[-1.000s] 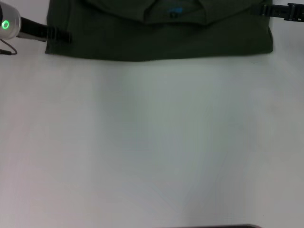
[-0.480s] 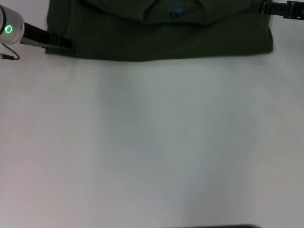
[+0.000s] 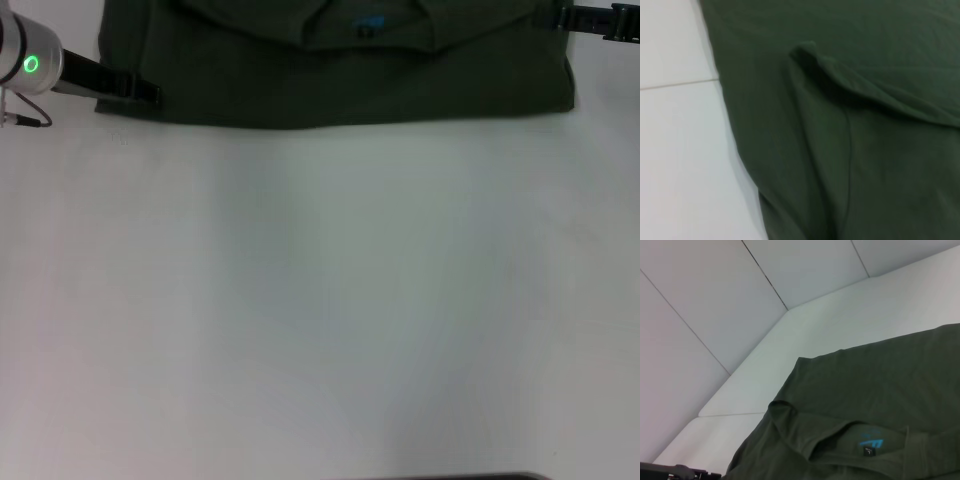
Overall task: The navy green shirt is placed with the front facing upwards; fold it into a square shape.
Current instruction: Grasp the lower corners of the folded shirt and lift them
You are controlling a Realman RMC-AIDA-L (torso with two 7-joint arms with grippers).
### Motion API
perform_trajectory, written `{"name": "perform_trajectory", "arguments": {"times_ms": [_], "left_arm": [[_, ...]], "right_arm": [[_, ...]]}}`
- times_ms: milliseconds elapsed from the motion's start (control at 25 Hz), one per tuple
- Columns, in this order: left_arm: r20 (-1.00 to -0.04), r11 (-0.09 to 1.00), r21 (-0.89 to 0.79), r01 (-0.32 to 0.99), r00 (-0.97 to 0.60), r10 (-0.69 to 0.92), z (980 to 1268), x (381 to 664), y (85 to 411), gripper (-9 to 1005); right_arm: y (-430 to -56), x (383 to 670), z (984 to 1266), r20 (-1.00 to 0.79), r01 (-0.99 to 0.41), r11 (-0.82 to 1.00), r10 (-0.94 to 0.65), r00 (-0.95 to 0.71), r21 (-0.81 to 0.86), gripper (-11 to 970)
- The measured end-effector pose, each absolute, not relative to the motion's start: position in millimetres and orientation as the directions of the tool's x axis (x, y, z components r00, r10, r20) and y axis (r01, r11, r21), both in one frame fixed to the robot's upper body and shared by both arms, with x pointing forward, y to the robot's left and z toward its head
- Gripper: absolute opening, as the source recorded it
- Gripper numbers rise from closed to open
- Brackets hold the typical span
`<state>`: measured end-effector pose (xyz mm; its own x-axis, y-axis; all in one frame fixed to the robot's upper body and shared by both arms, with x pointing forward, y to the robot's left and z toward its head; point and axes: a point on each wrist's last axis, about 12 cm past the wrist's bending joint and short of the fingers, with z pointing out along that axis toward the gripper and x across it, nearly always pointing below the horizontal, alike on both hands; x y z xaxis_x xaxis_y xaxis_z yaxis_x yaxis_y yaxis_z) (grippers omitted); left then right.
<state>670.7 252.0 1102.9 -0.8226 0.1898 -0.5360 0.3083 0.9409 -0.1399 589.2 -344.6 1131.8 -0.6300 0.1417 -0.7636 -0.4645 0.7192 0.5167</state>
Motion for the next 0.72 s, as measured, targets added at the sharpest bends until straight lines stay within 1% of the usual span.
{"name": "perform_trajectory", "arguments": {"times_ms": [160,560,720], "left_arm": [[-0.534,0.950,-0.100,0.295,-0.822,0.199,1104.7,674.1,249.9,691],[-0.507,0.959,-0.055,0.278,-0.835,0.213,1103.9,674.1,252.0,289],[-0.507,0.958,-0.054,0.282,-0.834,0.217,1104.6,674.3,251.4,173]], "right_arm": [[-344.7,589.2,1132.3,-0.764,-0.466,0.718,0.141,-0.630,0.517,698],[-344.1,591.4,1134.6,-0.768,-0.471,0.718,0.140,-0.625,0.513,695],[-344.0,592.4,1135.8,-0.770,-0.473,0.718,0.138,-0.623,0.511,694]]}}
